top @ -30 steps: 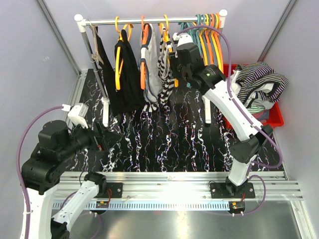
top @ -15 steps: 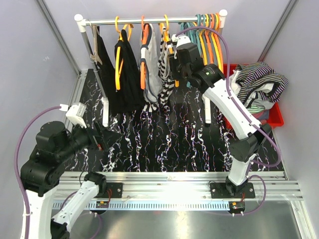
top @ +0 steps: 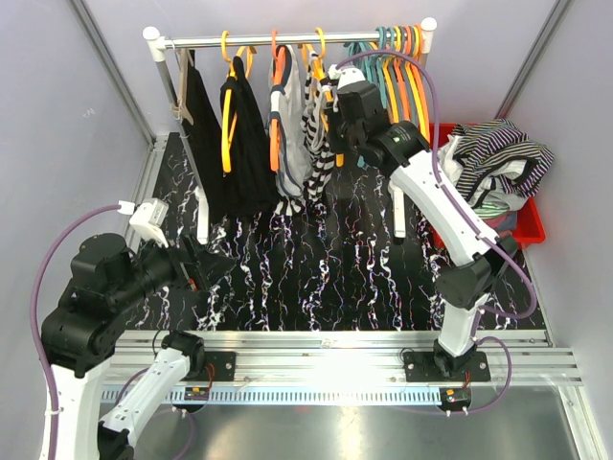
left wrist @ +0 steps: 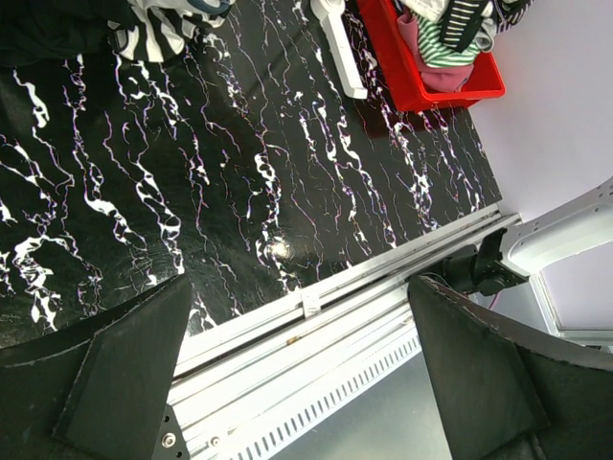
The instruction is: Remove the tank top from the hanger
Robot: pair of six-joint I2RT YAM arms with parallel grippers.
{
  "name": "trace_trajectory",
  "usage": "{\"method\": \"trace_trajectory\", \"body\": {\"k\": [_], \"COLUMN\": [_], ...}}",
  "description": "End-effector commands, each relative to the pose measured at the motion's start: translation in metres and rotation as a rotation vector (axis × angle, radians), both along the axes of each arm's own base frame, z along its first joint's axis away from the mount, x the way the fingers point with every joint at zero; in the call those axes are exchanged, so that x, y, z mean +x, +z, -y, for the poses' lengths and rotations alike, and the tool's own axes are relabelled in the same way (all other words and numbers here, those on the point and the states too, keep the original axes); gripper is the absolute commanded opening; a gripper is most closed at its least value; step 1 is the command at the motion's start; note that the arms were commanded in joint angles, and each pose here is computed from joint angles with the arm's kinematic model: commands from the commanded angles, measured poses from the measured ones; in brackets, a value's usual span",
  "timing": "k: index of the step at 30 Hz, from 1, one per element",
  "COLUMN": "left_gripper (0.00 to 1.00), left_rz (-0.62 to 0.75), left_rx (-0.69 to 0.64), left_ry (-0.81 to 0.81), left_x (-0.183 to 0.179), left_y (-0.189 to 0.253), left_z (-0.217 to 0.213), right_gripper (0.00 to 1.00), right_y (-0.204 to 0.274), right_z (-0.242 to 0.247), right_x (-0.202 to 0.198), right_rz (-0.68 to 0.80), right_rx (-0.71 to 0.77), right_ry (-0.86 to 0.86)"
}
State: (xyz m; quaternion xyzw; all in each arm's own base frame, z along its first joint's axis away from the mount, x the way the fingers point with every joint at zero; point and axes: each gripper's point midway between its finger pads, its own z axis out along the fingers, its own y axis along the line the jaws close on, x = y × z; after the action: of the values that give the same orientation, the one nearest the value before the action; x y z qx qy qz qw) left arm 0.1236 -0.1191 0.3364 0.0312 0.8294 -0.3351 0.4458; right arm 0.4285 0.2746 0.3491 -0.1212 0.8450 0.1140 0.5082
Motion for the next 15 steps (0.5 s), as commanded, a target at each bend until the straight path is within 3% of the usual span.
{"method": "trace_trajectory", "body": {"k": [1,9,15], "left_gripper": [0.99,0.99,0.99], "left_rz": [0.04,0.043,0.044], "left_rx": [-0.025,-0.014,0.004], "left_ry": [-0.026,-0.014,-0.008], "left_x": [0.001,0.006,0.009], "left_y": [0.01,0.012,0.015], "left_z": [0.005,0.004,0.002], "right_gripper": [0.0,0.0,0.0], "right_y": [0.07,0.134,0.133], "right_z": [0.01,0.034,0.051], "right_x": [-0.014,-0.045,-0.081], "right_rz": [0.155,0.318,0.284], "right_rx": [0.144,0.289,0.29], "right_ry": [-0.006,-0.014,0.016]}}
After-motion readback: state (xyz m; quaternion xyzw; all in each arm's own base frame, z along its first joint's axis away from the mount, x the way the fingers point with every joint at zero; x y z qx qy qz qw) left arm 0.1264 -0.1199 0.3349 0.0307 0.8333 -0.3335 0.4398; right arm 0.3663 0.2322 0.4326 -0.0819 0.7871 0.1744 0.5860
